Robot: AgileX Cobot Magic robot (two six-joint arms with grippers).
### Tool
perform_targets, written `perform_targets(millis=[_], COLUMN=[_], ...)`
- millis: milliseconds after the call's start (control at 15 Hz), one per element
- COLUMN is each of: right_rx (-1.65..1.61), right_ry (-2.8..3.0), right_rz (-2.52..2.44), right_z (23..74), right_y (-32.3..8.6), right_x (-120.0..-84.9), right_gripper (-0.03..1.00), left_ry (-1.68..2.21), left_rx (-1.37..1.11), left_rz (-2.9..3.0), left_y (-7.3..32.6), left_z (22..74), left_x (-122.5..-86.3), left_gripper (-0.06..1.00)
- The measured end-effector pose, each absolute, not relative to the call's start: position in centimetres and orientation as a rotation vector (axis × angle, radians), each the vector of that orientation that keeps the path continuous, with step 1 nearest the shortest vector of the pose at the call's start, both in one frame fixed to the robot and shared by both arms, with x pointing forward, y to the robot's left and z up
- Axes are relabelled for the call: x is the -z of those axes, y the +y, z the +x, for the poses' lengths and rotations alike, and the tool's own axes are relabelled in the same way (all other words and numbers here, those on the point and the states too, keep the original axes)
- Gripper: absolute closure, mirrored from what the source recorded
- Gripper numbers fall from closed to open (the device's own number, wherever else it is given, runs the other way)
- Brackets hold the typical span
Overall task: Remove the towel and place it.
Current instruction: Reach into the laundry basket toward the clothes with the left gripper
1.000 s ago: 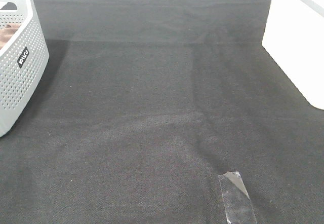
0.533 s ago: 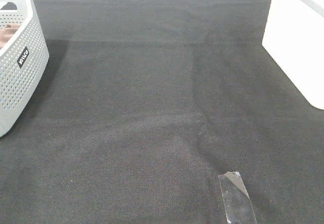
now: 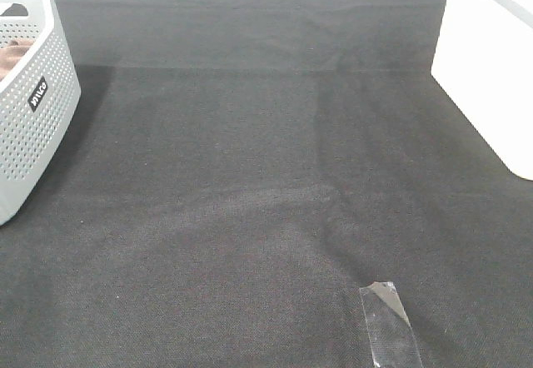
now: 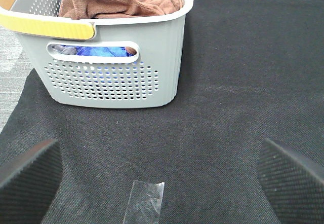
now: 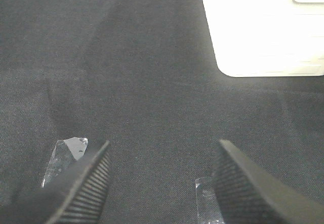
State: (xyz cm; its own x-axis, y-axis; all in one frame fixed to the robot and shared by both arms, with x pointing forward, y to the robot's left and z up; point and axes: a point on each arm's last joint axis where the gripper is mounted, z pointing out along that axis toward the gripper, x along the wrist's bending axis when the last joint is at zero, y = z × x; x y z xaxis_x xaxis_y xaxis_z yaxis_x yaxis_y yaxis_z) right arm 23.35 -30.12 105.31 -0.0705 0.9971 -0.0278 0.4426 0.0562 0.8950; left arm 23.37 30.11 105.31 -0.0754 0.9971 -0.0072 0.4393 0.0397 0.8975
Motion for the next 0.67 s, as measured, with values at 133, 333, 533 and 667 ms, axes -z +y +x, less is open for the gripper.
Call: perform_targets(millis=[133, 333, 533, 667], right_rx=[-0.969, -0.969, -0.969, -0.969], right_ry=[1.61, 1.61, 1.61, 1.61], right_rz=[1.475, 1.475, 1.475, 1.475], right_z=[23.4, 23.4, 23.4, 23.4], right_y=[-30.1, -30.1, -30.1, -30.1], right_x=[-105.3, -105.3, -105.3, -105.3], right_gripper=[0.39, 0.39, 0.39, 0.39], left_ry=[1.607, 1.604, 1.597, 1.547], left_rx=[-0.993, -0.985, -0.991, -1.027], left_rz=[1.483, 1.481, 1.496, 1.661], left_y=[30.1, 30.0, 30.0, 30.1], left_z=[23.4, 23.4, 23.4, 24.5], left_x=[-105.3, -105.3, -105.3, -106.6], left_gripper=[-0.05, -0.05, -0.05, -0.05])
